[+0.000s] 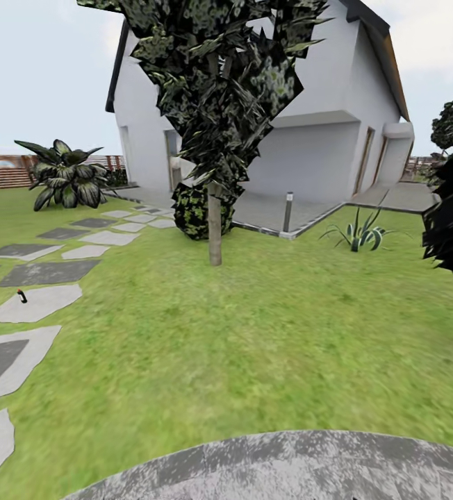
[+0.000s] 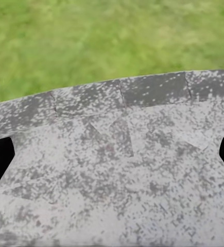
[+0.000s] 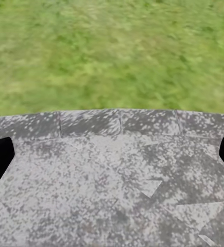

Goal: Pick up the pesticide atomizer in the garden and spray insectifuge to fully cover both potted plants in the garden.

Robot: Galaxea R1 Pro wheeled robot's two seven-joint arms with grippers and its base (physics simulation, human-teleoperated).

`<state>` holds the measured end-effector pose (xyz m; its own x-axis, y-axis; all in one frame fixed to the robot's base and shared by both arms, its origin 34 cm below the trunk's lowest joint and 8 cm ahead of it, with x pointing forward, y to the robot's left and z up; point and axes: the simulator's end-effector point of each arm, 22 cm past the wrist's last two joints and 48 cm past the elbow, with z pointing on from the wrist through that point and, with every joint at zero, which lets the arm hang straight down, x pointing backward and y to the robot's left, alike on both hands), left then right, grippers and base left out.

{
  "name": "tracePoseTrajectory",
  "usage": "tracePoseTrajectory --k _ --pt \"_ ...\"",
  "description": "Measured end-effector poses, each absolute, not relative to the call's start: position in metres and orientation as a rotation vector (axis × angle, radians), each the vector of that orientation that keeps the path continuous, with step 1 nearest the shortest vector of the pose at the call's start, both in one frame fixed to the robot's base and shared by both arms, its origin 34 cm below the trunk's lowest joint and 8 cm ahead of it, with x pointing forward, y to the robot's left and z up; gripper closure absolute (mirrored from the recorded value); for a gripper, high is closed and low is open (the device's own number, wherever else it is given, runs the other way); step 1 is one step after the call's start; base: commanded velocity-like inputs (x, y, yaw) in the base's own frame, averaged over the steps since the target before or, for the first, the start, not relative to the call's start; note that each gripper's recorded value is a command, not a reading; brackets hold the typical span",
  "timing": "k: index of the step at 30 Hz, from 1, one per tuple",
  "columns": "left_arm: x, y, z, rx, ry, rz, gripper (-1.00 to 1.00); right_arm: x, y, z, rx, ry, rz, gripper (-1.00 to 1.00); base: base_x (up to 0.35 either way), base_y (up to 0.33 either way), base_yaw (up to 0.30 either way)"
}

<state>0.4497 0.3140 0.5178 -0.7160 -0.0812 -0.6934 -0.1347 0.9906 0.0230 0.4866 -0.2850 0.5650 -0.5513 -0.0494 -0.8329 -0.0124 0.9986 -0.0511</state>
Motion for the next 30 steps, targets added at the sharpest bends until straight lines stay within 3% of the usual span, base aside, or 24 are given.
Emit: tracePoseTrajectory --k 30 --pt "0.448 0.313 0.495 -0.15 2.37 0.089 -1.0 0.485 -0.285 0.542 -0.044 2.155 -0.047 -1.0 0.0 0.018 0.278"
